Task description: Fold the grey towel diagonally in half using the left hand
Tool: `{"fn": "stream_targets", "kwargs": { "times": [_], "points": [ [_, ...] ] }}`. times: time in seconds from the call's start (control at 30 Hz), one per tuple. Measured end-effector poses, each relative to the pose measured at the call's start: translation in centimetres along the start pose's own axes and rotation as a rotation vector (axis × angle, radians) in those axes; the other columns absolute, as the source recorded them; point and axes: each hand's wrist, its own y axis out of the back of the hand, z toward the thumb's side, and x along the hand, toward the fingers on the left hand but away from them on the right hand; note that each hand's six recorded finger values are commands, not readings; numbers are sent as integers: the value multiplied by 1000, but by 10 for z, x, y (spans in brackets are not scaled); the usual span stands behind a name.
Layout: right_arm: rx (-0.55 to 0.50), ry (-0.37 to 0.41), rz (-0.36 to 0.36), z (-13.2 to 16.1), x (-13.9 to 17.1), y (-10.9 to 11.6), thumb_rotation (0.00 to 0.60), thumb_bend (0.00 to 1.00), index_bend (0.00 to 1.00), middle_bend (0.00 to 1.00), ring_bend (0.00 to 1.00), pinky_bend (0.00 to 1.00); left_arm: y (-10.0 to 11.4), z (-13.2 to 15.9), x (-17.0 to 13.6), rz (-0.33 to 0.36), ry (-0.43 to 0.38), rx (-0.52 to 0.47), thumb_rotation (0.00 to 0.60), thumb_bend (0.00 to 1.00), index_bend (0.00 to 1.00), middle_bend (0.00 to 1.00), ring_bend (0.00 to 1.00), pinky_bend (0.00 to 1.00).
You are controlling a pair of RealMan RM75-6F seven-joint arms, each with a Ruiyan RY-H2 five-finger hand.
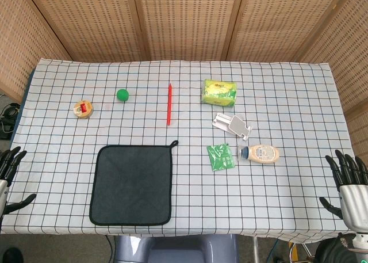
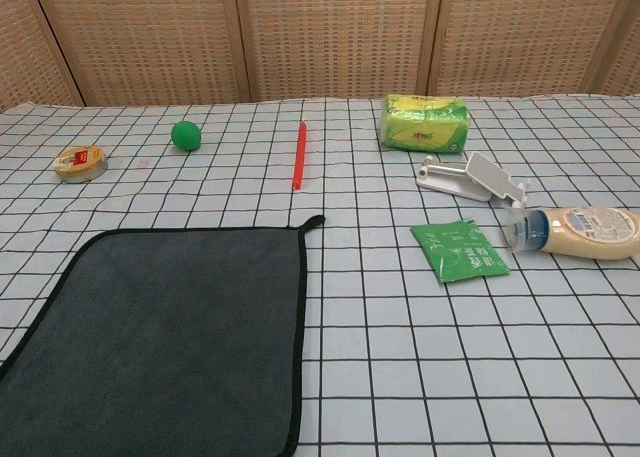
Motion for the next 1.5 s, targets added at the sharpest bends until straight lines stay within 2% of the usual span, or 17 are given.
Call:
{"fn": "stream_targets", "kwargs": {
  "times": [0.4,0.63,0.77,0.83,1.0,1.07,1.27,1.5],
  "points": [
    [-8,-6,-10,-2,-1,2,600,0,0,0,0,0,-7,2,8,-28,-8,-4,600,0,0,0,0,0],
    [-3,-17,-5,-4,-5,0,600,0,0,0,0,0,-21,24,47,-97,-89,-6,600,0,0,0,0,0],
    [1,-37,0,-9,-9,-3,600,0,0,0,0,0,-34,52,87,-160,-175,22,600,0,8,0,0,0],
    [4,-48,1,-12,-10,-4,600,0,0,0,0,0,-43,69,108,-192,-213,42,600,24,44,0,0,0],
    [10,-76,10,-20,-15,-6,600,0,0,0,0,0,-72,130,164,-283,-332,91,600,233,158,0,0,0],
    [12,-91,13,-24,-17,-7,600,0,0,0,0,0,-85,154,181,-305,-372,101,600,270,186,0,0,0],
    [5,-125,17,-33,-22,-8,600,0,0,0,0,0,-117,207,213,-322,-442,124,600,302,243,0,0,0],
    [-6,-147,15,-41,-24,-6,600,0,0,0,0,0,-146,258,233,-340,-482,120,600,303,280,0,0,0]
  ]
}}
